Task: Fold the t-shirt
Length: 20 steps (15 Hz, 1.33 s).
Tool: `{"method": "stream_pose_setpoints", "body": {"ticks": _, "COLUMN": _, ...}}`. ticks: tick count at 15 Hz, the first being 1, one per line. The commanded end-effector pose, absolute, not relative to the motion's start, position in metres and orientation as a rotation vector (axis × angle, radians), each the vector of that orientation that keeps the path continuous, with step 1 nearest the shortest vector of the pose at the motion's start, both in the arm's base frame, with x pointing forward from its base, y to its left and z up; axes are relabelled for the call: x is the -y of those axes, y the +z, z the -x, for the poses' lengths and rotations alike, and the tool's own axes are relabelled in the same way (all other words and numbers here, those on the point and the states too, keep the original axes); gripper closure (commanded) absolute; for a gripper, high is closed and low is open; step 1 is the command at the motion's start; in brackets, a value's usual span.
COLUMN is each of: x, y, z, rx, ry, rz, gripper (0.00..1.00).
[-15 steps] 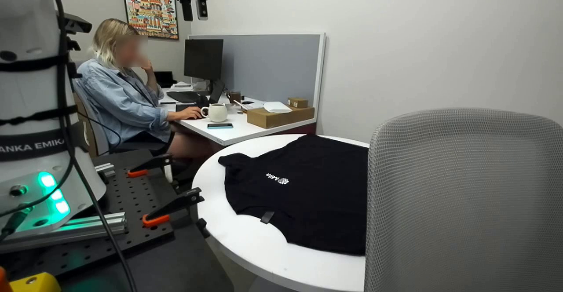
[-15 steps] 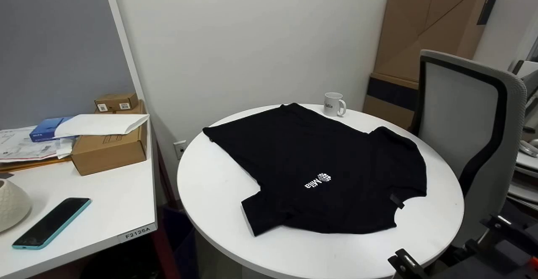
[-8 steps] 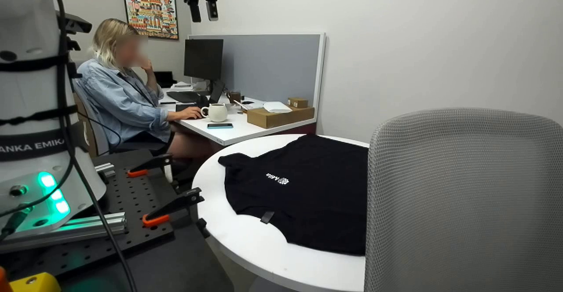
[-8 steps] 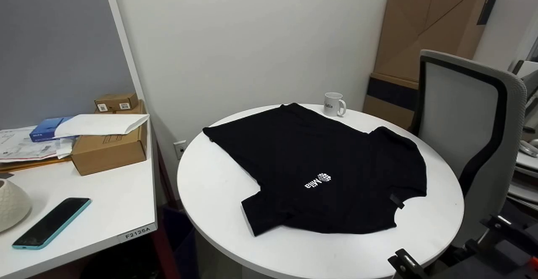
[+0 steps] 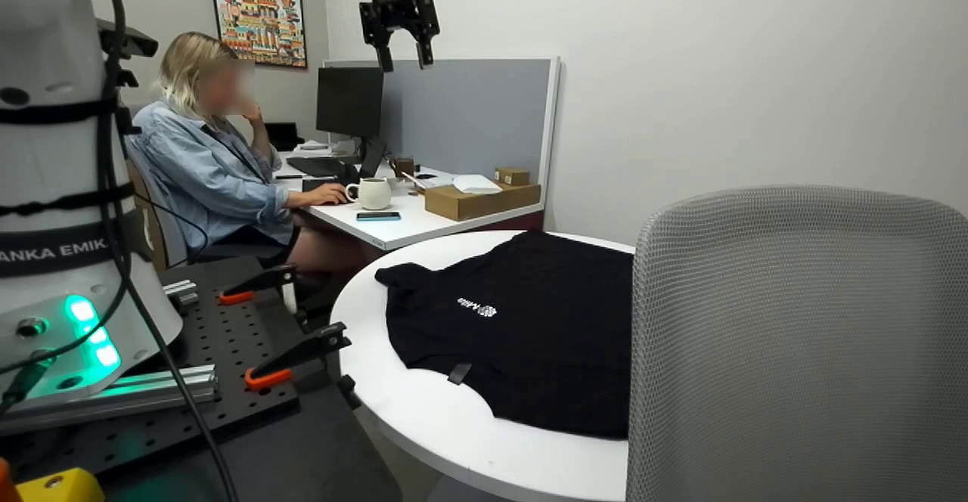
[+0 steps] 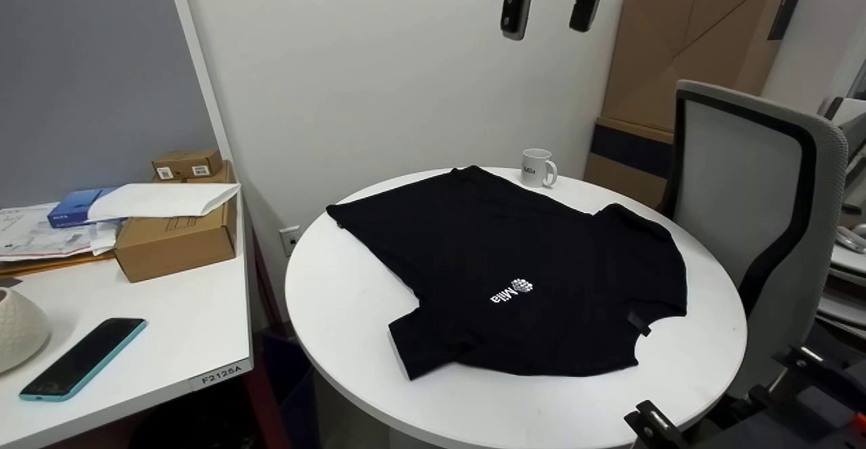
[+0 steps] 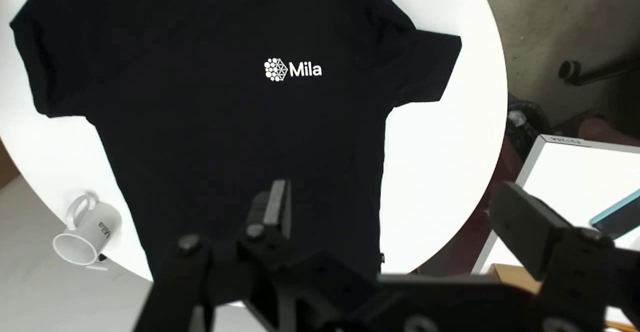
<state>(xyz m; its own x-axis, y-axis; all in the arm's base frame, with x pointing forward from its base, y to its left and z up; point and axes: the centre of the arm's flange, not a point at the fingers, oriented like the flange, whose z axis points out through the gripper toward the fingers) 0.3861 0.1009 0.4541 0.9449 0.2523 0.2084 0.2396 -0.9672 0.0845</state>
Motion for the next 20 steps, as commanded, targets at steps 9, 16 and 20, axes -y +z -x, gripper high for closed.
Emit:
{"method": "stream_pose_setpoints", "body": {"ticks": 9, "x": -0.164, "y": 0.351, "z": -0.507, "rx": -0.894, "ry": 0.192, "rz": -2.802, "gripper": 0.00}}
{"method": "stream_pose_setpoints", "body": {"ticks": 16, "x": -0.199, "y": 0.277, "z": -0.507, "rx": -1.103, "ry": 0.020, "rz": -2.719, "gripper": 0.00}}
{"method": "stream_pose_setpoints", "body": {"ticks": 20, "x": -0.219, "y": 0.235, "z": -0.500, "rx": -1.231, "ry": -0.039, "rz": -2.614, "gripper": 0.00}}
